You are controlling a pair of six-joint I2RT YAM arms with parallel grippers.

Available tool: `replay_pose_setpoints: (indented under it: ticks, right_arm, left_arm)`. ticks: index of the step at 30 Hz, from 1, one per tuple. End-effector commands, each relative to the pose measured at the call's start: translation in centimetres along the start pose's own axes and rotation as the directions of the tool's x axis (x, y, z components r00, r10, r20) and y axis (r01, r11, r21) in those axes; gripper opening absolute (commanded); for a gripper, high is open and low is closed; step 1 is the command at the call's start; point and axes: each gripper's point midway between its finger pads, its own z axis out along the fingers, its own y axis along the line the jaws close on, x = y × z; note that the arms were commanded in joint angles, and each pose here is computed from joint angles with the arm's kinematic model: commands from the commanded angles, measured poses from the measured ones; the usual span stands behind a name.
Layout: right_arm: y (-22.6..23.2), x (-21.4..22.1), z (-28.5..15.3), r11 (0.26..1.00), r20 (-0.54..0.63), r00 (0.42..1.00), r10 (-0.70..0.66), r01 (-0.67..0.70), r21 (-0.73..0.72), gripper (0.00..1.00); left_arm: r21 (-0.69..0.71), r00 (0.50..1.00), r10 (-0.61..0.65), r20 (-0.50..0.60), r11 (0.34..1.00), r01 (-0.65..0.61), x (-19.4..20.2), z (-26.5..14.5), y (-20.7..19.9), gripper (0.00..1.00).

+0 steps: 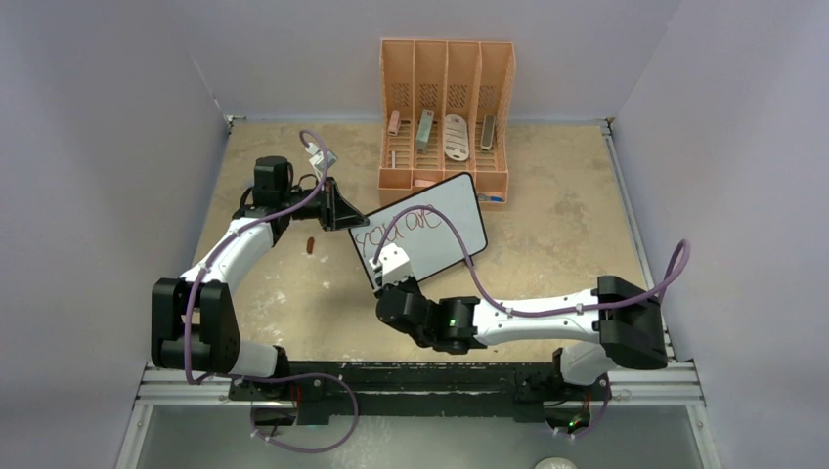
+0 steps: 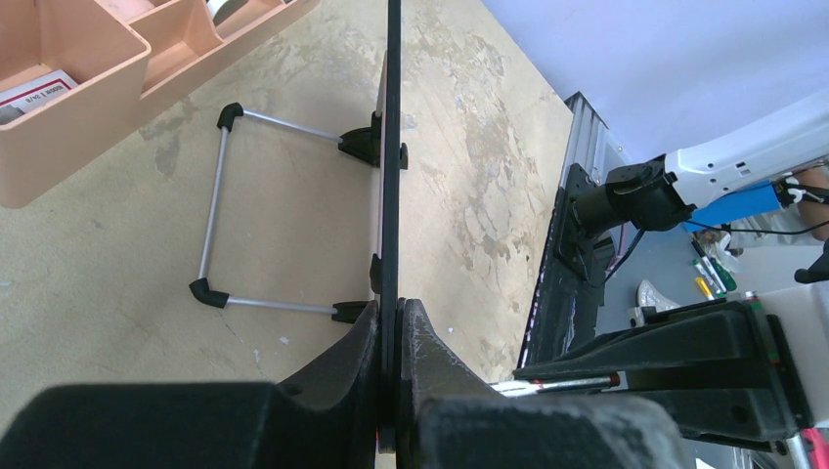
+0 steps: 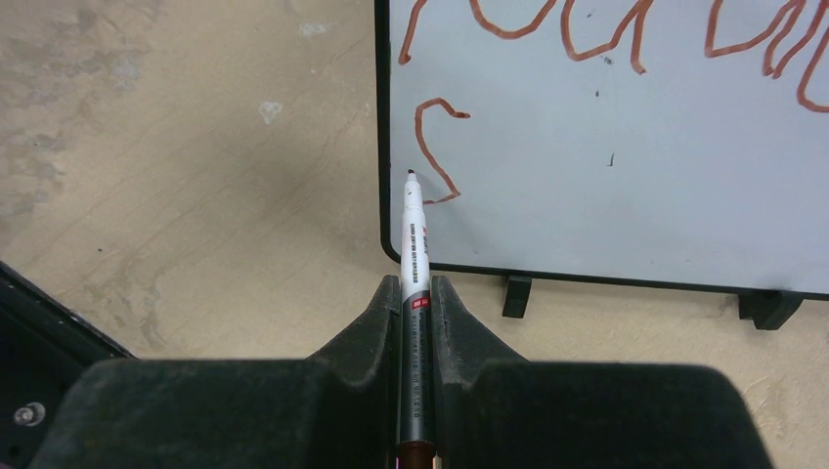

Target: Write a sentence on the whiteboard

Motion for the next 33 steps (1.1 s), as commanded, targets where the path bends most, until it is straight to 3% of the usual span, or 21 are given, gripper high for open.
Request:
replay_pose_setpoints:
  ticks: [1, 15, 33]
  right_arm:
    - [0.1, -4.0, -1.6, 0.995, 0.088, 0.992, 0.092, -0.090, -0.037, 0.00]
    - [-2.9, -3.5, -1.6, 0.989, 0.088, 0.989, 0.121, -0.128, 0.070, 0.00]
    - [-2.6, -3.4, -0.7, 0.989, 0.084, 0.989, 0.125, -0.131, 0.066, 0.00]
  left_arm:
    - [0.008, 0.996, 0.082, 0.023, 0.997, -0.082, -1.6, -0.1, -1.1, 0.00]
    - [0.003, 0.996, 0.084, 0.024, 0.996, -0.084, -1.6, -0.1, -1.0, 0.00]
    - [0.005, 0.996, 0.083, 0.024, 0.997, -0.083, -1.6, -0.1, -1.0, 0.00]
